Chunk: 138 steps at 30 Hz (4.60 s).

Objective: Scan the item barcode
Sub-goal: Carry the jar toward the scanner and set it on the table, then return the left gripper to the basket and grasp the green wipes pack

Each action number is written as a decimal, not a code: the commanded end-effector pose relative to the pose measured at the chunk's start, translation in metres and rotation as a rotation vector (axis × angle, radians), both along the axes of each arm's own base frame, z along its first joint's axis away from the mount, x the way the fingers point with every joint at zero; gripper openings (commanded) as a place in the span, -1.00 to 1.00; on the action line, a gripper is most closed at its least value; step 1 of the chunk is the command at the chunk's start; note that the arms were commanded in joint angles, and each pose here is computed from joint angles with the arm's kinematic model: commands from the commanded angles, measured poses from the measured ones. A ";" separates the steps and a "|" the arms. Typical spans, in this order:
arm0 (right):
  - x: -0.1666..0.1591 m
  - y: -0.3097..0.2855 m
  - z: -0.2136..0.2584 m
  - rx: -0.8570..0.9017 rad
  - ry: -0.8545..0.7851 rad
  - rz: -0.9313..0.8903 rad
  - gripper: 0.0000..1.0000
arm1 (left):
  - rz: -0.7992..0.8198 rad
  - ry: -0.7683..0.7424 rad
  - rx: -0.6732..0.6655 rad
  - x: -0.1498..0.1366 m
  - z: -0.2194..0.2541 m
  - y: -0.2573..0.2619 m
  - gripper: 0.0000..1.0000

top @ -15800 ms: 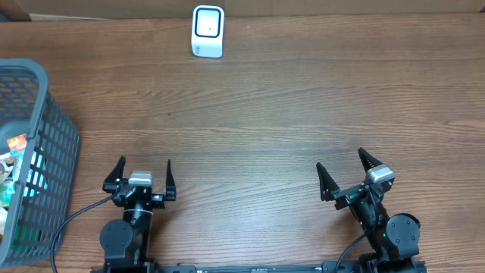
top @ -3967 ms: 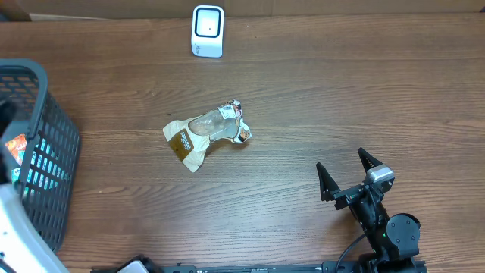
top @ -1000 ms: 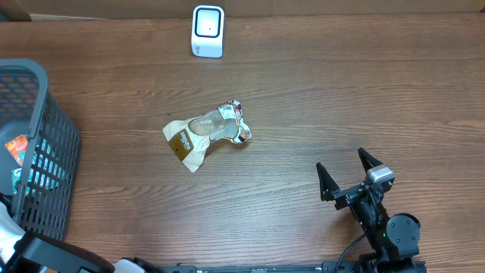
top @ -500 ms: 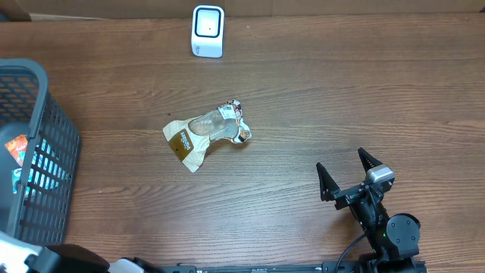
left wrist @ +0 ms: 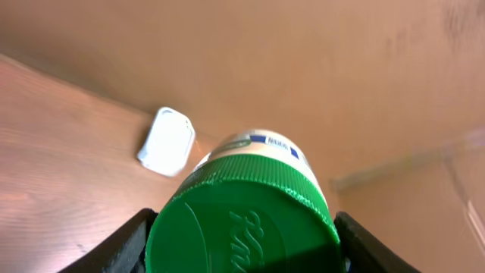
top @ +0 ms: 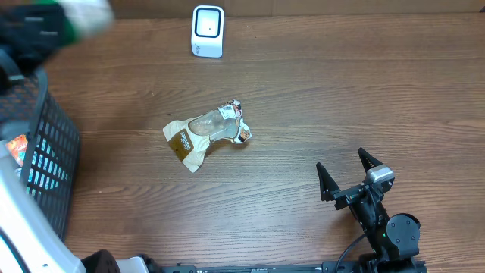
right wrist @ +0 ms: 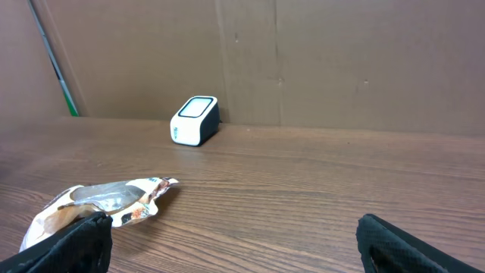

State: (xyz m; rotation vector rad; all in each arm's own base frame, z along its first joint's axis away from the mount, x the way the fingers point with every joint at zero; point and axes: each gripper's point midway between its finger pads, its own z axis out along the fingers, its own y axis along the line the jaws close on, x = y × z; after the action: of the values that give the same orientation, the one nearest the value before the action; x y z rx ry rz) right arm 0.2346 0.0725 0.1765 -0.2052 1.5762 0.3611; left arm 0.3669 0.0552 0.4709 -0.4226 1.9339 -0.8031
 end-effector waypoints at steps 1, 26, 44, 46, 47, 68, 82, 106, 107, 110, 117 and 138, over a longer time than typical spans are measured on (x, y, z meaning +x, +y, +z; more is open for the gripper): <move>-0.001 0.002 -0.001 0.001 -0.005 0.009 1.00 | -0.134 0.067 0.223 0.005 -0.026 -0.074 -0.46; -0.001 0.002 -0.001 0.001 -0.006 0.009 1.00 | -0.589 0.793 0.771 0.000 -0.342 -0.334 -0.39; -0.001 0.002 -0.001 0.001 -0.005 0.009 1.00 | -0.617 0.816 0.783 0.003 -0.377 -0.353 0.59; -0.001 0.002 -0.001 0.001 -0.005 0.010 1.00 | -0.622 0.818 0.777 0.002 -0.377 -0.354 0.62; -0.001 0.002 -0.001 0.001 -0.006 0.009 1.00 | -0.626 0.819 0.772 0.001 -0.377 -0.355 0.62; -0.001 0.002 -0.001 0.001 -0.005 0.009 1.00 | 0.070 0.342 0.544 0.041 -0.065 -0.117 0.70; -0.001 0.002 -0.001 0.001 -0.006 0.010 1.00 | 0.943 0.625 0.231 -0.095 -0.071 0.198 0.73; -0.001 0.002 -0.001 0.001 -0.005 0.009 1.00 | 0.559 1.153 0.230 -0.114 -0.359 0.224 0.47; -0.001 0.002 -0.001 0.001 -0.006 0.009 1.00 | 0.535 1.148 0.234 -0.113 -0.365 0.222 0.47; -0.001 0.002 -0.001 0.001 -0.006 0.009 1.00 | 0.494 1.148 0.254 -0.114 -0.384 0.217 0.37; -0.001 0.002 -0.001 0.001 -0.006 0.010 1.00 | 0.478 1.139 0.273 -0.115 -0.409 0.215 0.30; -0.001 0.002 -0.001 0.001 -0.005 0.009 1.00 | 0.498 1.119 0.295 -0.120 -0.446 0.213 0.25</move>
State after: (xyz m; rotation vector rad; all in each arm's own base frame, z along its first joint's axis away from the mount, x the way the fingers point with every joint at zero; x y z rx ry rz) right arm 0.2344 0.0730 0.1765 -0.2076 1.5761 0.3635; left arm 0.2531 0.2783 0.0380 -1.3084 2.6469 0.1543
